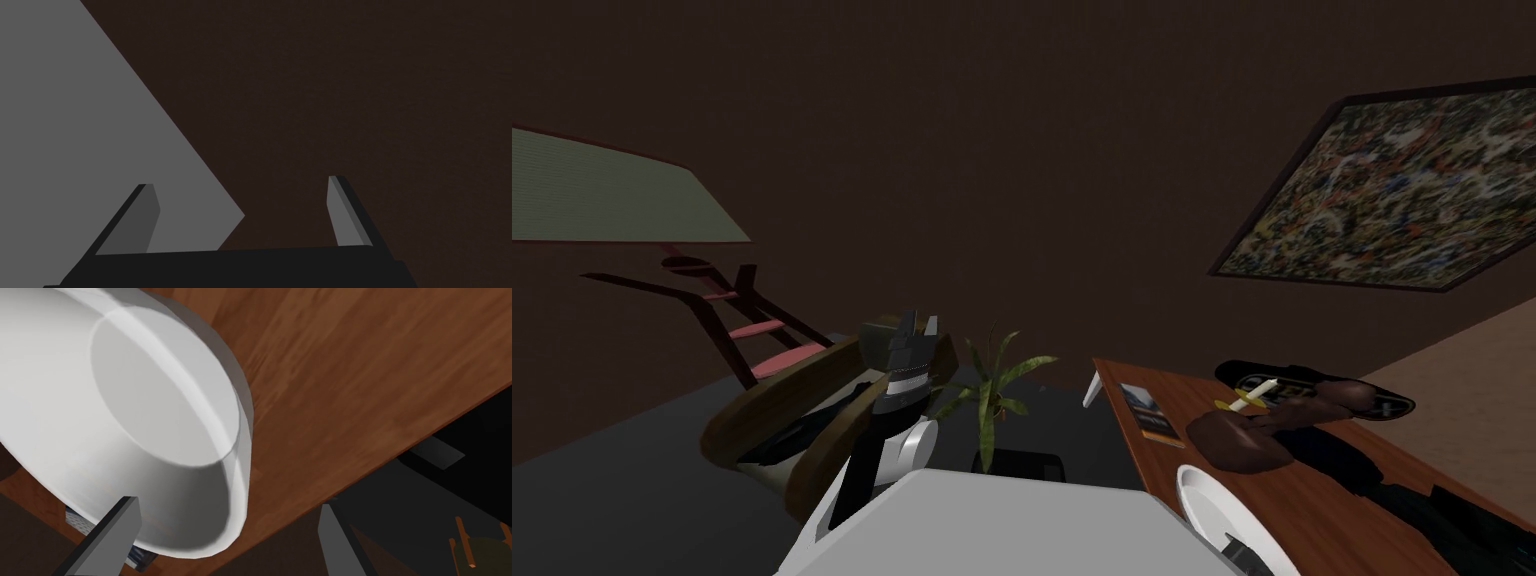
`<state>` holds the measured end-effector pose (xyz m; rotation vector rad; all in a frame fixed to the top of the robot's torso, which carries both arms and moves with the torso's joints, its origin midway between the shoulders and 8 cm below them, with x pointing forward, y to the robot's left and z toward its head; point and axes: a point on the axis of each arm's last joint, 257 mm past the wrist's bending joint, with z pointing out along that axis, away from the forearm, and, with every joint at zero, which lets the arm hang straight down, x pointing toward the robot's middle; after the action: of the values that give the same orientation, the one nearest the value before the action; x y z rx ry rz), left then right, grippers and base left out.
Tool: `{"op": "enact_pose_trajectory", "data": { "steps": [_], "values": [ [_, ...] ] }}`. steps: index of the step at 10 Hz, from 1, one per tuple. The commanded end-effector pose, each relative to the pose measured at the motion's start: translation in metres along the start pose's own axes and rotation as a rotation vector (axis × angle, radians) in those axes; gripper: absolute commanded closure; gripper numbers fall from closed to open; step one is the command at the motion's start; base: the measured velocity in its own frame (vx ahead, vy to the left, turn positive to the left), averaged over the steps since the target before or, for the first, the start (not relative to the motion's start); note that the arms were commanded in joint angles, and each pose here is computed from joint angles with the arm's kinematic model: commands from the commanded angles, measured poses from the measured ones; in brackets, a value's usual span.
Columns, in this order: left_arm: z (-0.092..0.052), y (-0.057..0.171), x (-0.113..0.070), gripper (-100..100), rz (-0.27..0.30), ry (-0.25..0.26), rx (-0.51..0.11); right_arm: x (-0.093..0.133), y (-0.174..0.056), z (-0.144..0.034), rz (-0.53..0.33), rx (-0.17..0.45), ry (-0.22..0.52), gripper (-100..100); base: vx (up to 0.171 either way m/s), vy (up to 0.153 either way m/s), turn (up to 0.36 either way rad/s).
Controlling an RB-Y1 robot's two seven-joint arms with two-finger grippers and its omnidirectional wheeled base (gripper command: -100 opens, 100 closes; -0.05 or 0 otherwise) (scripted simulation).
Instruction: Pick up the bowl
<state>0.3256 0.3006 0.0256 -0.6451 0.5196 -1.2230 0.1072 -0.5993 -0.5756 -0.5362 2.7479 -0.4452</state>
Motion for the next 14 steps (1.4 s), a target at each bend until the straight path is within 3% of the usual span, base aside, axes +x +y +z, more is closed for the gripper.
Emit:
{"op": "enact_pose_trajectory", "data": {
  "steps": [1, 2, 3, 11, 14],
  "values": [
    [0.000, 0.000, 0.000, 0, 0.000, 0.000, 0.000, 0.000, 0.000, 0.000, 0.000, 0.000, 0.000, -100, -0.012, -0.017, 0.002],
    [0.000, 0.000, 0.000, 0, 0.000, 0.000, 0.000, 0.000, 0.000, 0.000, -0.002, -0.001, 0.001, 0, 0.000, 0.000, 0.000],
    [0.000, 0.000, 0.000, 0, 0.000, 0.000, 0.000, 0.004, 0.001, 0.001, 0.028, 0.006, 0.012, -100, -0.044, -0.024, 0.223],
    [0.000, 0.000, 0.000, 0, 0.000, 0.000, 0.000, 0.033, 0.015, 0.010, 0.262, 0.062, 0.109, -100, -0.151, -0.040, 0.331],
    [0.000, 0.000, 0.000, 0, 0.000, 0.000, 0.000, 0.034, 0.016, 0.010, 0.276, 0.066, 0.115, -100, -0.069, -0.008, 0.104]
  ]
}}
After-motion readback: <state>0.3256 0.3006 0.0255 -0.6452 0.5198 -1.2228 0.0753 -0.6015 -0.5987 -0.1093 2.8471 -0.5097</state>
